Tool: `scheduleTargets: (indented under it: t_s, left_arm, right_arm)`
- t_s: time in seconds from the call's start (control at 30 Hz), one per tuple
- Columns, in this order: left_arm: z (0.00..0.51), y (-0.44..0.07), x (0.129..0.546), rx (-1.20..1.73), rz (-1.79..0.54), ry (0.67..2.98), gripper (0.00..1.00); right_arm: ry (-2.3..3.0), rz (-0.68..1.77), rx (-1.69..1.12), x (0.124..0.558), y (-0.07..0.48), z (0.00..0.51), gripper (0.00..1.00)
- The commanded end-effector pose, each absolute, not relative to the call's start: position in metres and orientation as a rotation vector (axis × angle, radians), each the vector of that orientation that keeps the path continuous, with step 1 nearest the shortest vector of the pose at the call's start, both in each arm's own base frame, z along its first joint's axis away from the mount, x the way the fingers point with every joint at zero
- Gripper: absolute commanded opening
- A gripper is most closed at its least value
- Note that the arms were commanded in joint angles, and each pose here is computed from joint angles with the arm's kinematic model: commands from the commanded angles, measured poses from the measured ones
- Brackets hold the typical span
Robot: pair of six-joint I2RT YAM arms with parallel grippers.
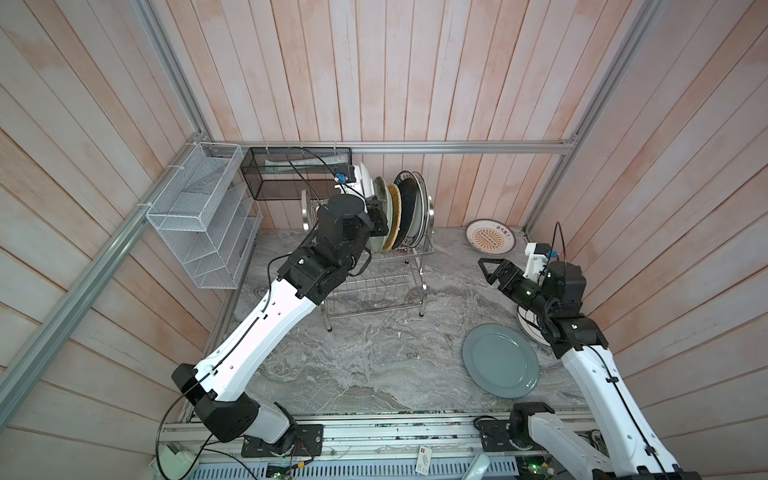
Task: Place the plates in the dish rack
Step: 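Lower the sunburst plate into the rack's front slots with the left gripper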
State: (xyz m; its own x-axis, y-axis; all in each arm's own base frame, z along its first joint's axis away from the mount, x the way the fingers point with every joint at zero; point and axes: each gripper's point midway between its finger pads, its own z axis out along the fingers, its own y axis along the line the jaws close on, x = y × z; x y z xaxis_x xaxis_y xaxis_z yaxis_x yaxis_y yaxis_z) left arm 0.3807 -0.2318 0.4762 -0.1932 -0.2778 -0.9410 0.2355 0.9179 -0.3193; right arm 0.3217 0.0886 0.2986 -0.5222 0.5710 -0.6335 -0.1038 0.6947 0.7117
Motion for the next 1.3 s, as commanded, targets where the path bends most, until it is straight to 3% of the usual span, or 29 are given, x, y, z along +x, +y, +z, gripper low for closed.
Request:
scheduleTargets:
  t_s: [0.0,0.33,1.27]
  left_arm:
    - [0.49,-0.213,0.38,-0.11,-0.501,1.649,0.0]
    - [0.458,-0.211,0.404,-0.102,-0.435,1.716,0.0]
    - [0.392,-0.23,0.422,0.011,-0.363,1.861,0.0]
  right_arm:
    - [1.923,0.902,0.305,0.319,0.094,0.305,0.98]
    - [1.927,0.91,0.305,0.317,0.096,0.302,0.98]
    - [1.942,0.876,0.332,0.316,0.09,0.29,0.98]
